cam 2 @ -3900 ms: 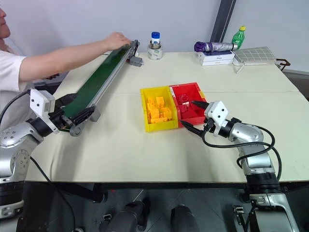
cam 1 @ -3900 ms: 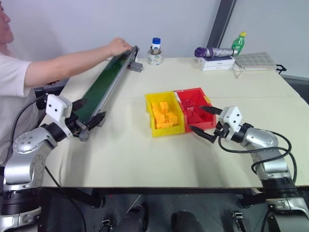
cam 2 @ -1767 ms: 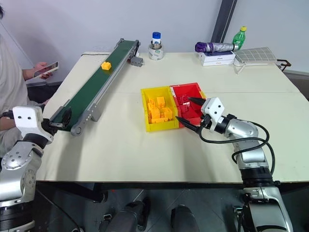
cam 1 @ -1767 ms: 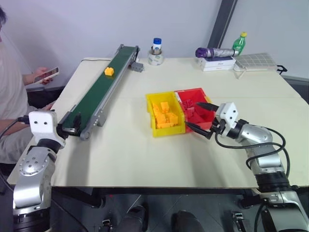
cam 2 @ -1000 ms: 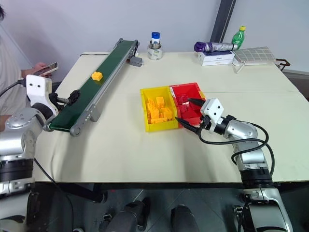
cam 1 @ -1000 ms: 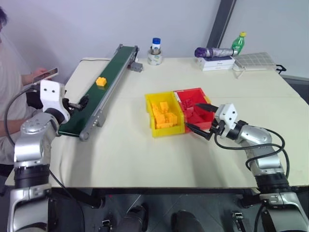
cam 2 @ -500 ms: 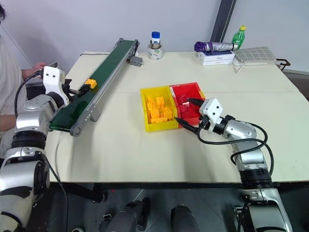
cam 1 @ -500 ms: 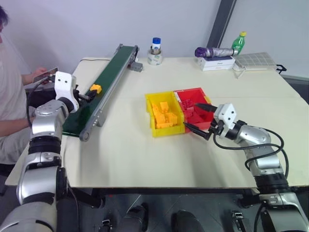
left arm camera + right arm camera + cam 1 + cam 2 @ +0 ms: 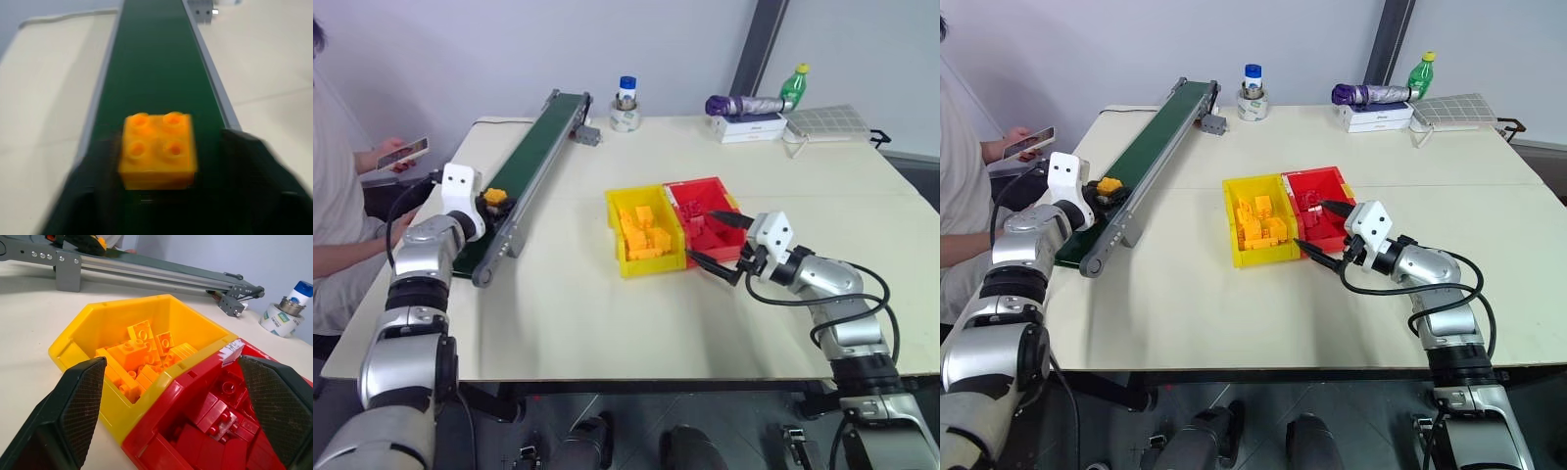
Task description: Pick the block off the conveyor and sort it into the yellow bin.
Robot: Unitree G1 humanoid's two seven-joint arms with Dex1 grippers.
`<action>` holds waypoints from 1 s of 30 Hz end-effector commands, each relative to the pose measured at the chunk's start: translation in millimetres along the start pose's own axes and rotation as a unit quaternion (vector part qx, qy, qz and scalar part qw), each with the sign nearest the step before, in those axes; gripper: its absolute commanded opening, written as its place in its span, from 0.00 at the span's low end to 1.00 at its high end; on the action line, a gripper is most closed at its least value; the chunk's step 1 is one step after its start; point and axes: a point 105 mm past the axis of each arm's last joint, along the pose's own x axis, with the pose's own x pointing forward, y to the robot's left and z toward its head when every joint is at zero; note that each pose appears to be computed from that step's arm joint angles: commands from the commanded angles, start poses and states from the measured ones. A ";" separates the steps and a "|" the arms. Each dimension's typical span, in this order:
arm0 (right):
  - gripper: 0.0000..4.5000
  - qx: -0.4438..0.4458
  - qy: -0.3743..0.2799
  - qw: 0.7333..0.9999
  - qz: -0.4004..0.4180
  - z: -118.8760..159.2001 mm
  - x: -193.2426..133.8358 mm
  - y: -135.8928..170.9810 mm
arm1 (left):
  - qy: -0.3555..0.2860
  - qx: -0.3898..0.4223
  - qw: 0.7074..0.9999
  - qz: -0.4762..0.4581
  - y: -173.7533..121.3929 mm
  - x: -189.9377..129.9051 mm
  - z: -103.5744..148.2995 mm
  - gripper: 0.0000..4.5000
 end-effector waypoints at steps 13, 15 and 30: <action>1.00 -0.021 -0.021 1.000 -0.006 13.9 1.9 -5.5 | -0.173 -0.012 0.964 -0.199 -142.7 -0.3 84.6 0.29; 1.00 -0.021 -0.021 1.000 -0.006 14.3 2.4 -4.8 | -0.165 -0.002 0.965 -0.206 -162.2 7.7 80.8 0.29; 1.00 -0.029 -0.012 0.999 -0.030 14.9 -11.5 -6.2 | -0.168 -0.024 0.954 -0.249 -207.6 11.3 70.5 0.78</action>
